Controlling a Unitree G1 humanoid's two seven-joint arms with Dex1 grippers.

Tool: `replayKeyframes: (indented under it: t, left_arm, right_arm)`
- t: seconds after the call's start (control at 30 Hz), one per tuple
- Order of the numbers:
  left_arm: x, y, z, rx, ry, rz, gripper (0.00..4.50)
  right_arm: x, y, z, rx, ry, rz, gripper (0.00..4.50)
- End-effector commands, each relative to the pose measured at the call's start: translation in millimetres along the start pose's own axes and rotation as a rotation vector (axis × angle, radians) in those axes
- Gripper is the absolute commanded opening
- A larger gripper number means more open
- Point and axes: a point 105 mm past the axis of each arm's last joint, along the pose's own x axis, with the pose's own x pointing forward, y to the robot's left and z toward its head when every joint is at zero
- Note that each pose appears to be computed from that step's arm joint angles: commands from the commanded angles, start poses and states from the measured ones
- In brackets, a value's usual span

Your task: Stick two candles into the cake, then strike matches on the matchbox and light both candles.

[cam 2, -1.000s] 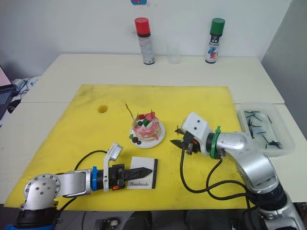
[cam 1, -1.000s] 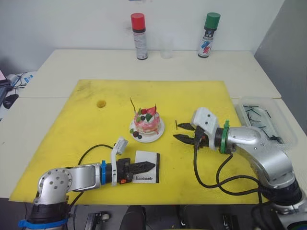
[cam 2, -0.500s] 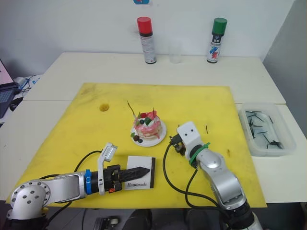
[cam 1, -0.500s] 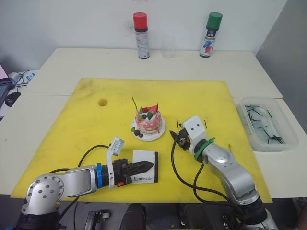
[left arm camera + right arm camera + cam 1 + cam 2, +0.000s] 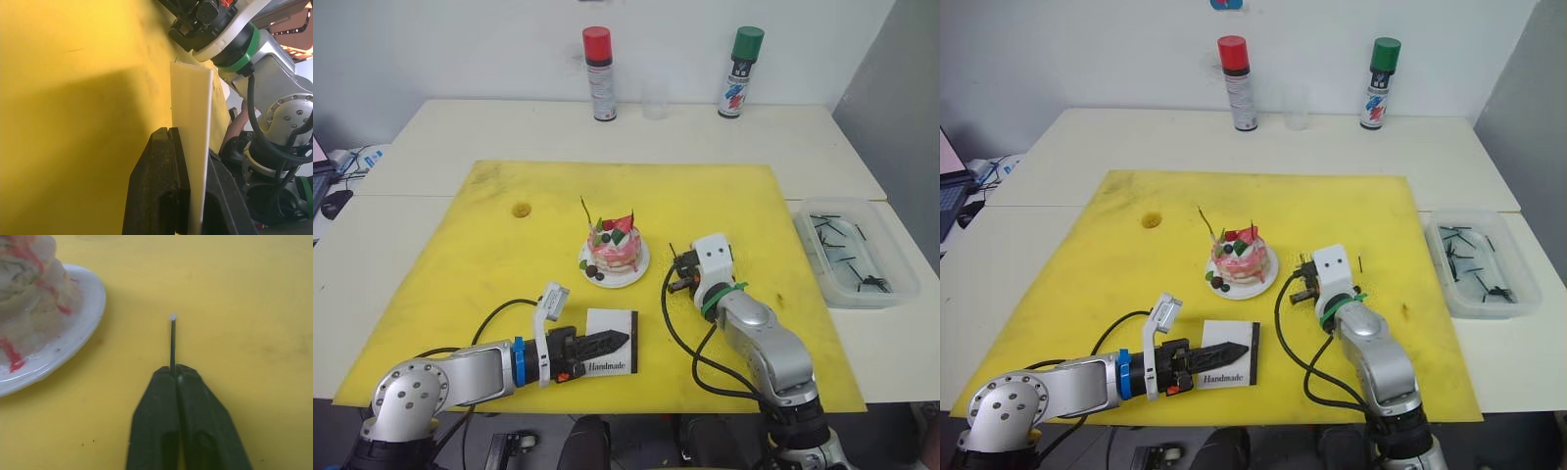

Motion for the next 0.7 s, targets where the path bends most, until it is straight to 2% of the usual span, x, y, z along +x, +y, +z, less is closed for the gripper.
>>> replayKeyframes:
  t: [0.03,0.27,0.33,0.6,0.7]
  left_arm:
    - [0.8,-8.3,-0.2,0.025,-0.003,-0.028,0.00]
    - [-0.2,-7.6,-1.7,0.024,-0.001,-0.024,0.00]
    - [-1.3,-6.7,-1.7,0.023,-0.001,-0.021,0.00]
    - [-5.8,-7.2,-4.2,0.028,0.030,-0.035,0.00]
    - [-6.6,-7.7,-1.2,0.035,0.028,-0.041,0.00]
  right_arm:
    - [-1.6,1.7,7.4,0.046,-0.005,0.008,0.02]
    - [-18.0,1.3,35.9,0.049,-0.046,0.066,0.02]
    - [-31.7,-3.1,38.6,0.015,-0.027,0.109,0.02]
    - [-98.7,10.4,11.6,-0.315,0.121,0.454,0.02]
    - [-108.8,9.4,-0.5,-0.338,0.164,0.487,0.02]
